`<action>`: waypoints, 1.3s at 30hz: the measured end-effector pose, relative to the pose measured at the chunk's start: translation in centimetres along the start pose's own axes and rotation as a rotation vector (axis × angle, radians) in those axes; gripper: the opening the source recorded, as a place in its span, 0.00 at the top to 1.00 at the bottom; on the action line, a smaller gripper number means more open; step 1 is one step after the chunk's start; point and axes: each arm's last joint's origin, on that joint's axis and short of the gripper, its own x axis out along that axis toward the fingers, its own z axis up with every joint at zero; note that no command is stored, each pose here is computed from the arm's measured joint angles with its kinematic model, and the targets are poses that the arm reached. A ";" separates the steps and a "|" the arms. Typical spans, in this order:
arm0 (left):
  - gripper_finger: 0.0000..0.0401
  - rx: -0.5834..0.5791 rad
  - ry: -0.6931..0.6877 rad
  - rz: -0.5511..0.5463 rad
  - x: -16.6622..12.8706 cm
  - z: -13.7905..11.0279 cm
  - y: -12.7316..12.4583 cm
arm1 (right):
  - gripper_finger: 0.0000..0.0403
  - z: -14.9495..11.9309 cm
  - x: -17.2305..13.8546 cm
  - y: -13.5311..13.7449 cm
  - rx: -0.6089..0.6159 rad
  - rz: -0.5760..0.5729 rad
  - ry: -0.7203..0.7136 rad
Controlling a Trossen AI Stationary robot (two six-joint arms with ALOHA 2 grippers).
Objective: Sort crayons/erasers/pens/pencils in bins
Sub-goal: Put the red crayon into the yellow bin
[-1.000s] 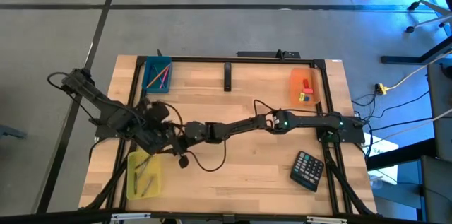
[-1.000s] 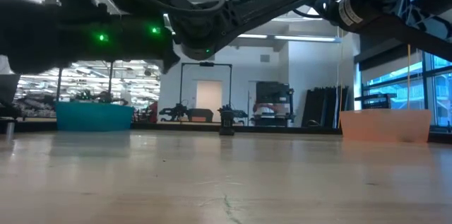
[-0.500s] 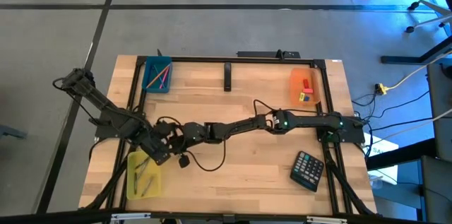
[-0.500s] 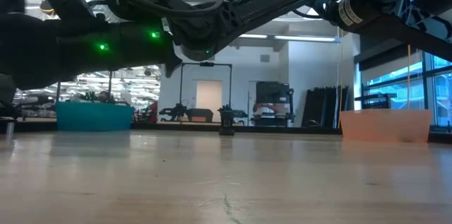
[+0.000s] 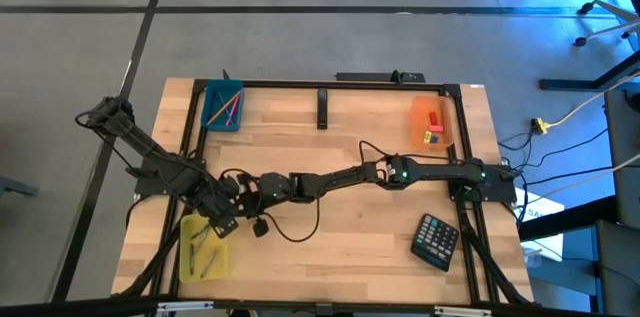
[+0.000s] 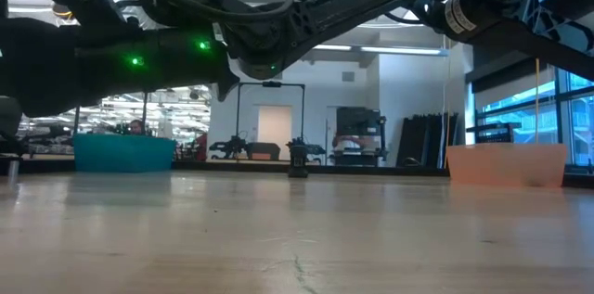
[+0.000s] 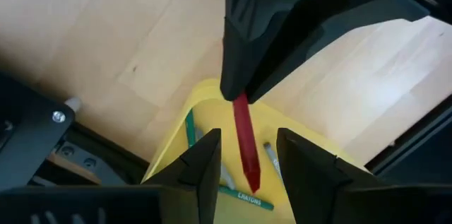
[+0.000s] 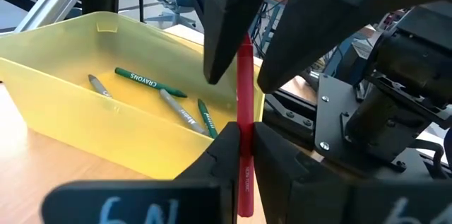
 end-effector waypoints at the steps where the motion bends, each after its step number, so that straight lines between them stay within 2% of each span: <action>1: 0.68 -0.001 0.001 0.002 0.0 0.0 0.0 | 0.91 0.0 0.0 0.0 0.000 0.000 0.000; 8: 0.71 0.005 0.006 0.001 0.0 0.0 0.0 | 0.91 0.0 0.0 0.0 0.000 0.000 0.000; 13: 0.80 0.003 0.052 -0.008 0.0 -0.2 0.0 | 0.91 0.0 0.0 0.0 0.000 0.000 0.000; 21: 0.94 0.002 0.050 -0.005 0.0 -0.2 0.0 | 0.91 0.0 0.0 0.0 0.001 0.000 0.001; 26: 0.98 0.003 0.044 -0.004 0.0 -0.1 0.0 | 0.84 0.0 0.0 0.0 0.001 0.000 0.000; 31: 0.96 0.001 0.053 0.002 0.0 -0.2 0.1 | 0.73 0.1 0.0 -0.1 0.048 -0.046 0.008; 34: 0.96 -0.012 0.155 0.021 0.0 -0.5 0.4 | 0.66 0.0 0.0 -0.2 0.048 -0.056 0.012; 39: 0.97 -0.065 0.477 0.012 -0.6 -2.0 0.4 | 0.53 -0.1 -0.1 -0.5 0.049 -0.149 0.048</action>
